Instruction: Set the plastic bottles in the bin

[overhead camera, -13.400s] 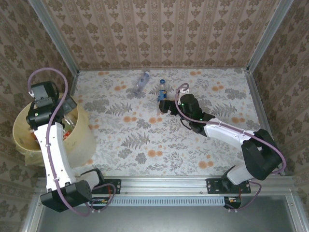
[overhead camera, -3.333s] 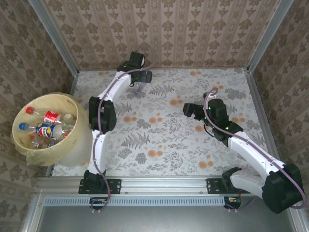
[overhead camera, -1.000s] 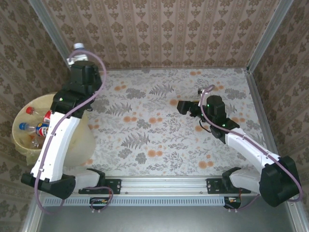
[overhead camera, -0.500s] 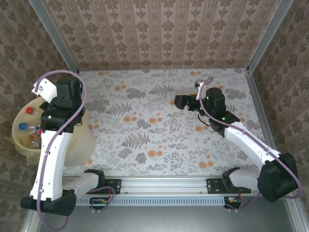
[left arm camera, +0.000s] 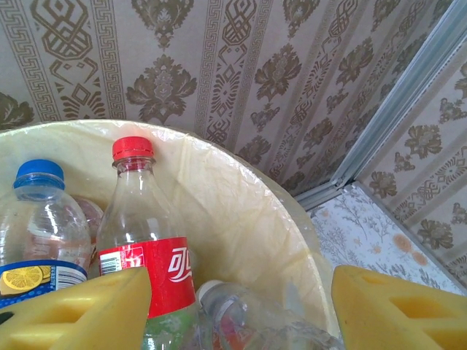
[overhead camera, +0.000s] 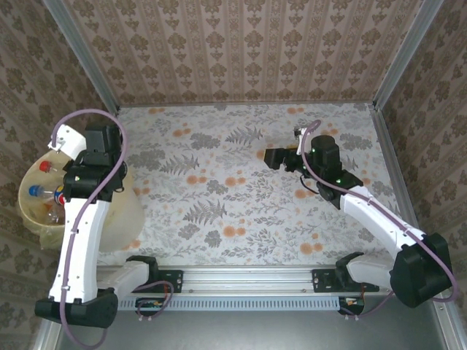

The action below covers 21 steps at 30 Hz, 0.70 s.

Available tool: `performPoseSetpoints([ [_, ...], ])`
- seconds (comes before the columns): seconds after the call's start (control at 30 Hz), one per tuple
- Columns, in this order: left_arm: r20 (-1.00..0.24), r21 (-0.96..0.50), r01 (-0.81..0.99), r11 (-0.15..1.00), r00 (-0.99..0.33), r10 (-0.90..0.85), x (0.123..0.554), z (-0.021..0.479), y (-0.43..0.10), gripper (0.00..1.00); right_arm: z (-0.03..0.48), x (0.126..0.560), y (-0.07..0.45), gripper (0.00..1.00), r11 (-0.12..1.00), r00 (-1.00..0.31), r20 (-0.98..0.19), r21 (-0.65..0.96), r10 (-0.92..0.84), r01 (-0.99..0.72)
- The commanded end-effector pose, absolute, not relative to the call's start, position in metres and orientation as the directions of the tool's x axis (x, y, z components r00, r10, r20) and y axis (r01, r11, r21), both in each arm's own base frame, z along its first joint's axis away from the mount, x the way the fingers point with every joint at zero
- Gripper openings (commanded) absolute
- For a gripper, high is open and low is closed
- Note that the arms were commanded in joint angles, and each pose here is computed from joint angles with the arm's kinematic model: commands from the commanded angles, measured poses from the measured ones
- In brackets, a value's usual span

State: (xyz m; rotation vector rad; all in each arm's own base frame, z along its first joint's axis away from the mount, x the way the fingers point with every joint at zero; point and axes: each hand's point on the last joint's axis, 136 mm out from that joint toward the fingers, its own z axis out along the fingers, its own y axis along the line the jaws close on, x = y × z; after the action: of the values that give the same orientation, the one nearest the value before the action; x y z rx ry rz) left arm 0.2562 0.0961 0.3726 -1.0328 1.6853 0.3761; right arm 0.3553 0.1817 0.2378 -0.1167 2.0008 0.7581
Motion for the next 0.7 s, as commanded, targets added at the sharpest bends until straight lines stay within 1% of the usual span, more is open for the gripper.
performPoseSetpoints([
  [0.0, -0.894, -0.227, -0.782, 0.580, -0.068, -0.442, 0.248, 0.378, 0.101, 0.71, 0.241, 0.357, 0.184, 1.00, 0.794, -0.514, -0.823, 0.473, 0.243, -0.382],
  [0.03, -0.887, -0.234, -0.772, 0.591, -0.079, -0.454, 0.249, 0.375, 0.100, 0.73, 0.240, 0.357, 0.184, 1.00, 0.794, -0.513, -0.823, 0.473, 0.244, -0.382],
  [0.1, -0.867, -0.265, -0.708, 0.655, -0.123, -0.483, 0.260, 0.374, 0.089, 0.76, 0.236, 0.358, 0.184, 1.00, 0.797, -0.519, -0.821, 0.471, 0.239, -0.378],
  [0.17, -0.841, -0.324, -0.589, 0.740, -0.179, -0.511, 0.276, 0.380, 0.065, 0.79, 0.232, 0.359, 0.185, 1.00, 0.800, -0.526, -0.819, 0.466, 0.228, -0.378],
  [0.23, -0.820, -0.364, -0.473, 0.803, -0.246, -0.516, 0.290, 0.387, 0.041, 0.82, 0.229, 0.361, 0.185, 1.00, 0.801, -0.531, -0.816, 0.467, 0.229, -0.373],
  [0.3, -0.799, -0.369, -0.413, 0.833, -0.317, -0.511, 0.296, 0.387, 0.026, 0.85, 0.225, 0.362, 0.185, 1.00, 0.800, -0.534, -0.811, 0.477, 0.240, -0.363],
  [0.37, -0.789, -0.344, -0.411, 0.845, -0.362, -0.497, 0.297, 0.382, 0.024, 0.88, 0.220, 0.364, 0.185, 1.00, 0.797, -0.534, -0.805, 0.491, 0.259, -0.353],
  [0.43, -0.771, -0.332, -0.444, 0.832, -0.379, -0.511, 0.295, 0.370, 0.031, 0.88, 0.215, 0.364, 0.185, 1.00, 0.795, -0.539, -0.800, 0.497, 0.264, -0.348],
  [0.53, -0.724, -0.356, -0.481, 0.801, -0.401, -0.562, 0.292, 0.345, 0.041, 0.83, 0.208, 0.365, 0.186, 1.00, 0.798, -0.555, -0.792, 0.496, 0.254, -0.342],
  [0.67, -0.685, -0.376, -0.511, 0.773, -0.409, -0.603, 0.288, 0.325, 0.052, 0.76, 0.205, 0.366, 0.187, 1.00, 0.802, -0.560, -0.792, 0.489, 0.243, -0.344],
])
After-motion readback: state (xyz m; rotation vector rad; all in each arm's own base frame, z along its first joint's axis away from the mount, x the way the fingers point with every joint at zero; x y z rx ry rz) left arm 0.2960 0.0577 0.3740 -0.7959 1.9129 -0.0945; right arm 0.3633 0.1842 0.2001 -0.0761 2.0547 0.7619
